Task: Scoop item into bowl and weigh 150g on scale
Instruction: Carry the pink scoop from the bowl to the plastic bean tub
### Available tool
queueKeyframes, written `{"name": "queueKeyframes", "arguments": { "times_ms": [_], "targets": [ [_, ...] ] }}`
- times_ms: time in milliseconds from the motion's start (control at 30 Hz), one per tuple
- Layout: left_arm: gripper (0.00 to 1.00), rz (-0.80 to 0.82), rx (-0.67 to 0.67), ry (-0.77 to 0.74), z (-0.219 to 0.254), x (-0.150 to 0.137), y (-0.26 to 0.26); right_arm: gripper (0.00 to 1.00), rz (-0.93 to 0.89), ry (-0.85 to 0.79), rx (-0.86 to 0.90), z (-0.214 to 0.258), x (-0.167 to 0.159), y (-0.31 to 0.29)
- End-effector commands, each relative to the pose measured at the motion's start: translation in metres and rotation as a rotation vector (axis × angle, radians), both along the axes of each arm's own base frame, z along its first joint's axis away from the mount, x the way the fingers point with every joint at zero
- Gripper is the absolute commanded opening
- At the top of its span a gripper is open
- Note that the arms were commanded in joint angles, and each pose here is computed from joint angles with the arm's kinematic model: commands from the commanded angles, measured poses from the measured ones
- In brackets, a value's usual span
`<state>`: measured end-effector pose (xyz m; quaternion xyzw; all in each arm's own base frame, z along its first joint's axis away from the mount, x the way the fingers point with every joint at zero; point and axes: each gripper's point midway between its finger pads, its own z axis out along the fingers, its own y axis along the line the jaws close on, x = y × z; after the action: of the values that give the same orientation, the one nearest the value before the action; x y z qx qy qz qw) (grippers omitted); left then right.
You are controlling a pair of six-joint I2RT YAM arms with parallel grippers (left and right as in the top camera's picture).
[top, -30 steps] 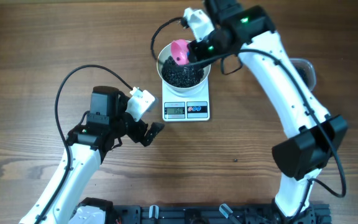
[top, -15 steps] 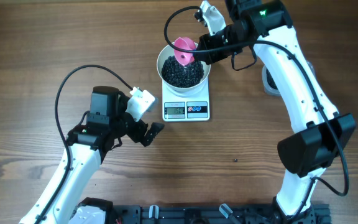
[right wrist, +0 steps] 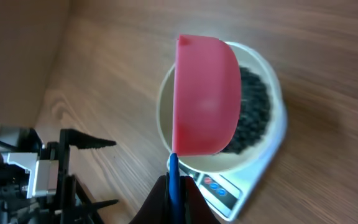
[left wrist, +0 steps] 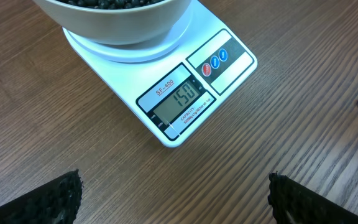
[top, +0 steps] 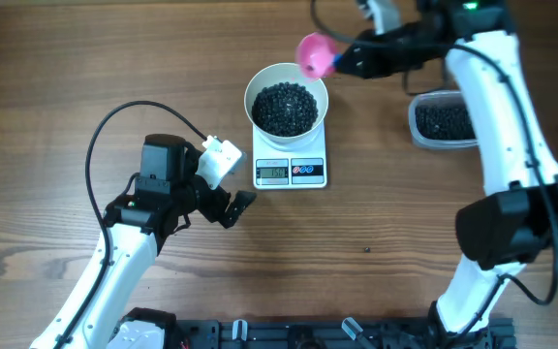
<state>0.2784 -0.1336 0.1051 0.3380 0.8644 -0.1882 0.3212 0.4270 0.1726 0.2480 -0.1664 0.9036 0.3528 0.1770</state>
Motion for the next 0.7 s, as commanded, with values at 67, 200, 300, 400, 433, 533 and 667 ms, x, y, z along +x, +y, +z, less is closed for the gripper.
{"name": "queueKeyframes", "arguments": {
  "times_ms": [67, 200, 300, 400, 433, 533, 667],
  "targets": [
    [1.0, -0.002, -0.013, 0.013, -0.002, -0.003, -0.001, 0.04, -0.131, -0.061, 0.03, 0.043, -0.008, -0.073],
    [1.0, -0.002, -0.013, 0.013, -0.002, -0.003, -0.001, 0.04, -0.233, 0.002, -0.049, 0.032, -0.024, -0.134],
    [1.0, -0.002, -0.013, 0.013, -0.002, -0.003, -0.001, 0.04, -0.31, 0.071, -0.157, 0.017, -0.036, -0.173],
    [1.0, -0.002, -0.013, 0.013, -0.002, -0.003, -0.001, 0.04, -0.38, 0.129, -0.257, 0.005, -0.047, -0.204],
    [1.0, -0.002, -0.013, 0.013, -0.002, -0.003, -0.001, 0.04, -0.407, 0.15, -0.293, 0.002, -0.05, -0.212],
    [1.0, -0.002, -0.013, 0.013, -0.002, -0.003, -0.001, 0.04, -0.517, 0.238, -0.482, -0.014, -0.062, -0.243],
    [1.0, -0.002, -0.013, 0.013, -0.002, -0.003, -0.001, 0.04, -0.533, 0.285, -0.684, -0.03, -0.067, -0.244]
  ]
}}
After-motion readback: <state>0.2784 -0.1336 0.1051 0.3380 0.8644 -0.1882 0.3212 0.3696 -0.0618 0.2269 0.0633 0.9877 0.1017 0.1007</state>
